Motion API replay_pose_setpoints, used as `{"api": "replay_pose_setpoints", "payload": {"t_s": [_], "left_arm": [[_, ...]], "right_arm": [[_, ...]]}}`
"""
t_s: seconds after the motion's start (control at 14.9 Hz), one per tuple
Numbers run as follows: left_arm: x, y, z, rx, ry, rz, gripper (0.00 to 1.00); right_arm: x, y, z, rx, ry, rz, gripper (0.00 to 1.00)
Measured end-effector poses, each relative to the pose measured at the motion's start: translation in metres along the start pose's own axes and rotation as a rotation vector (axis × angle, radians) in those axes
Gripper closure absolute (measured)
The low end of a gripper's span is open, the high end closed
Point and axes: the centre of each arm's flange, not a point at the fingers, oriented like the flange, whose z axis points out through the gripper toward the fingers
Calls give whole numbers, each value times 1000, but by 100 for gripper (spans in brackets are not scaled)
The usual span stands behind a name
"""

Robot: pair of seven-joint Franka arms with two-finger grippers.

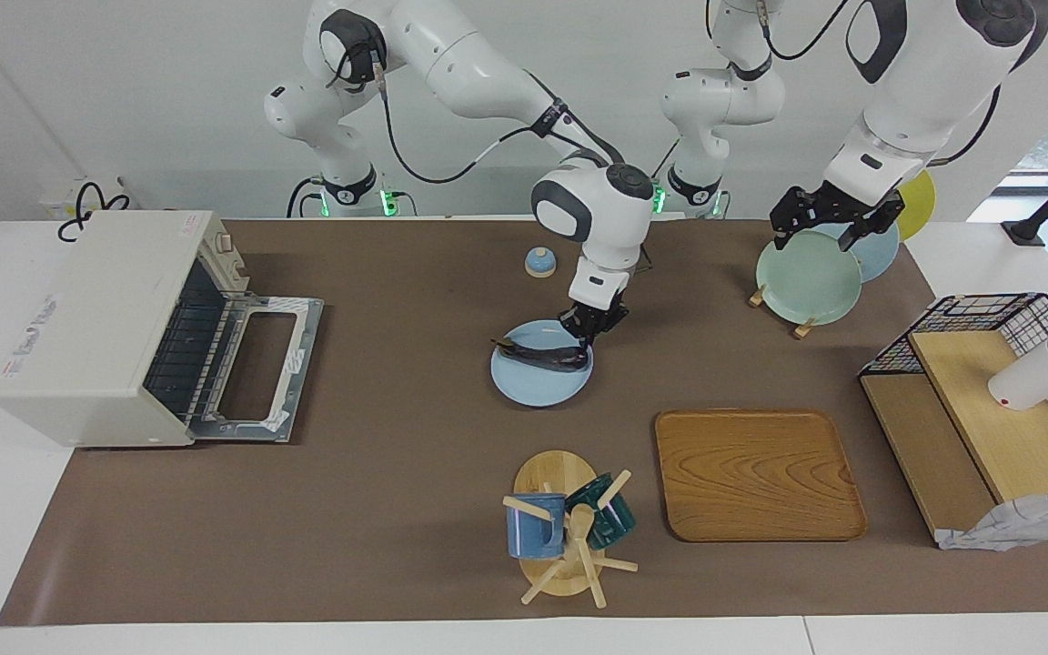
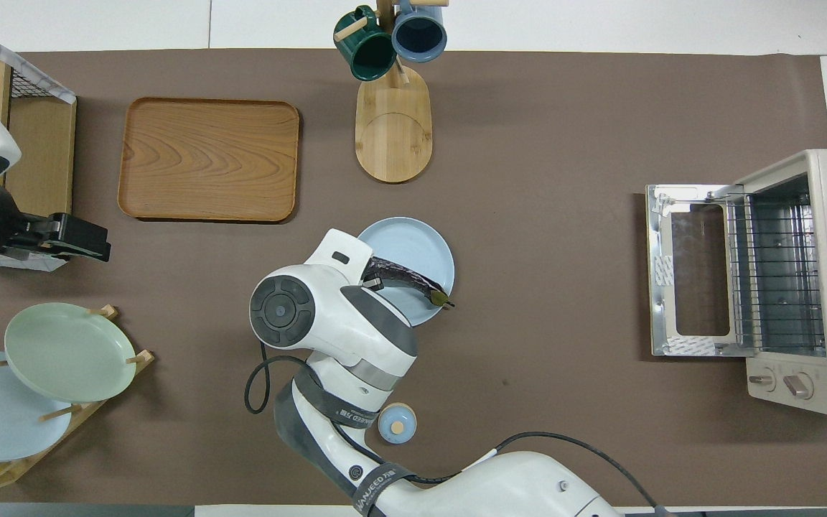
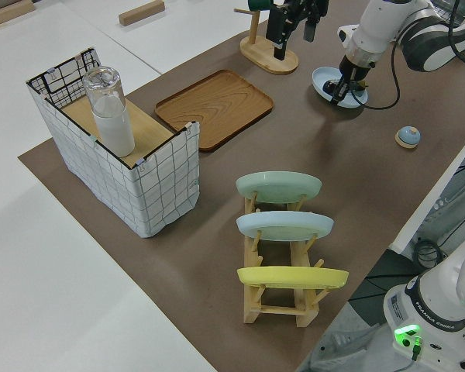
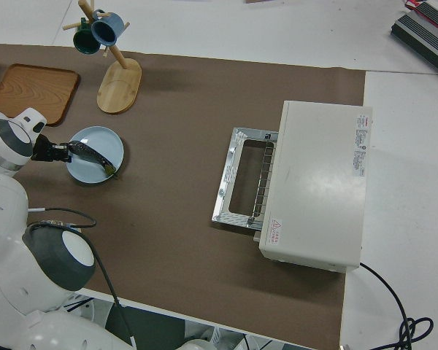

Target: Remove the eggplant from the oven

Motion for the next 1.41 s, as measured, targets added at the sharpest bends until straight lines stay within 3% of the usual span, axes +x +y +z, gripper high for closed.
{"api": "replay_pose_setpoints", "payload": {"t_s": [0.07, 0.27, 0.34, 0.47, 0.54, 0.74, 1.01, 1.21, 1.41], "left_arm": [[0, 0, 0, 0, 0, 0, 0], [0, 0, 0, 0, 0, 0, 0], [0, 0, 0, 0, 0, 0, 0], [0, 0, 0, 0, 0, 0, 0], [0, 0, 0, 0, 0, 0, 0], [0, 0, 0, 0, 0, 0, 0], [0, 0, 0, 0, 0, -5, 0], [1, 6, 3, 0, 7, -113, 0], [3, 39, 15, 1, 14, -273, 0]], "right_arm": [[1, 0, 0, 18, -10, 27, 96], [8, 7, -3, 69, -17, 80, 69], [10, 9, -4, 73, -15, 85, 64], [12, 14, -9, 71, -16, 94, 63], [16, 24, -12, 60, -28, 107, 64], [31, 80, -35, 8, -88, 120, 95], [35, 212, -60, -77, -192, 66, 99], [11, 325, -30, -125, -251, 58, 99], [-17, 373, 16, -175, -237, 39, 99]]}}
